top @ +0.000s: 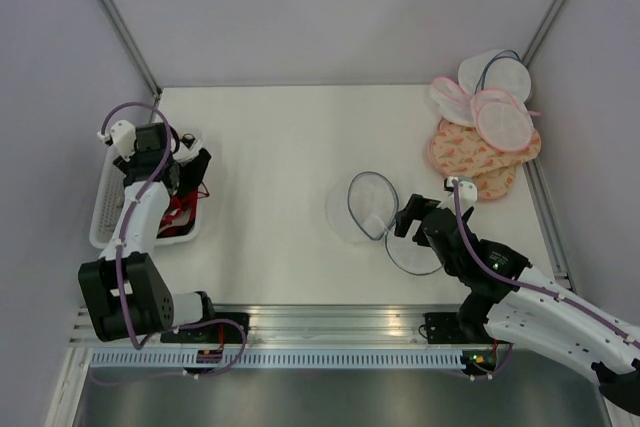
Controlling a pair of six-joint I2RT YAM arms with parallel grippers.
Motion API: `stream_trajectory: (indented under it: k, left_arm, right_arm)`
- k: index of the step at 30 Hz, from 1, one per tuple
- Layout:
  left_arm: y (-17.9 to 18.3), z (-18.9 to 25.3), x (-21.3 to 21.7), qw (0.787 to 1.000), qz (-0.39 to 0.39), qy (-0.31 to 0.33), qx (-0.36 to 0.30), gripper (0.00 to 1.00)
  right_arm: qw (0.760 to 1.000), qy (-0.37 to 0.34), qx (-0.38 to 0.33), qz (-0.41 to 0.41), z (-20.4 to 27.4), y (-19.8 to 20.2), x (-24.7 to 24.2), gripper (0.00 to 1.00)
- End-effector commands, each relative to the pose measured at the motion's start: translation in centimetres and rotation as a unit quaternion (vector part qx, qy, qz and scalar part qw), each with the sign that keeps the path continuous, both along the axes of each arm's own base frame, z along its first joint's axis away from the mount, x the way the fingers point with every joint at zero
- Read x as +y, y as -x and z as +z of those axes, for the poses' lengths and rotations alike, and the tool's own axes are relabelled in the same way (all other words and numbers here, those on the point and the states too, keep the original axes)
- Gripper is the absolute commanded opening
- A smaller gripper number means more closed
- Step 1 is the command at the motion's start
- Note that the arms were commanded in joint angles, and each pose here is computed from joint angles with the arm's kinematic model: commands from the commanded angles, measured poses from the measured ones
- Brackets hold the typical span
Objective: Unzip the laundry bag and remove the bra
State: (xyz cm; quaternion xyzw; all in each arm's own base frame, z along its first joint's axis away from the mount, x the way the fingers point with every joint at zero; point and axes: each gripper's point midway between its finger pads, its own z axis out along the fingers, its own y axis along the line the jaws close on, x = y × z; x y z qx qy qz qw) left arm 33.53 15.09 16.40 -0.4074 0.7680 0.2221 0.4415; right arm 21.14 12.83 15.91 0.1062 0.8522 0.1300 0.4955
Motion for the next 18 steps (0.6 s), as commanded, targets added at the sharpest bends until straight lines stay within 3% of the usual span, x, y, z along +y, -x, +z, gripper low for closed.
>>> stream_trajectory:
  k: [1,2,3,4,7,12,15,16,18]
  left_arm:
    - [0.7,4.1,-1.3,0.995,0.010,0.042,-0.091,0.55]
    - [1.1,5.3,-1.5,0.993,0.009,0.044,-0.113,0.67]
    - [1.3,6.2,-2.0,0.989,0.005,0.052,-0.136,0.89]
    - [2.1,8.2,-2.3,0.984,-0.001,0.051,-0.169,0.98]
    - [3.4,11.7,-3.9,0.970,-0.034,0.064,-0.230,1.00]
    - [3.9,14.4,-10.1,0.940,-0.184,0.110,-0.265,1.00]
    - [4.4,14.1,-16.3,0.904,-0.308,0.150,-0.256,1.00]
    - [5.0,14.4,-19.6,0.879,-0.367,0.165,-0.257,1.00]
    - [5.6,13.2,-23.1,0.853,-0.431,0.175,-0.237,1.00]
  right_arm:
    - [1.000,-0.004,-0.006,0.012,0.3,0.0,0.4,0.98]
    - [1.000,-0.005,-0.006,0.012,0.3,0.0,0.3,0.98]
    - [1.000,-0.009,-0.008,0.011,0.4,0.0,0.3,0.98]
    - [1.000,-0.008,-0.006,0.012,0.1,0.1,0.3,0.98]
    - [1.000,-0.009,-0.005,0.014,0.0,0.1,0.4,0.98]
    - [1.000,-0.004,-0.008,-0.023,0.2,-0.2,-0.7,0.98]
    - [0.995,0.004,-0.001,-0.097,0.0,-0.2,-2.9,0.98]
    - [0.993,0.008,0.004,-0.119,-0.1,-0.2,-3.5,0.98]
    - [0.987,0.004,0.012,-0.161,-0.2,0.2,-4.7,0.98]
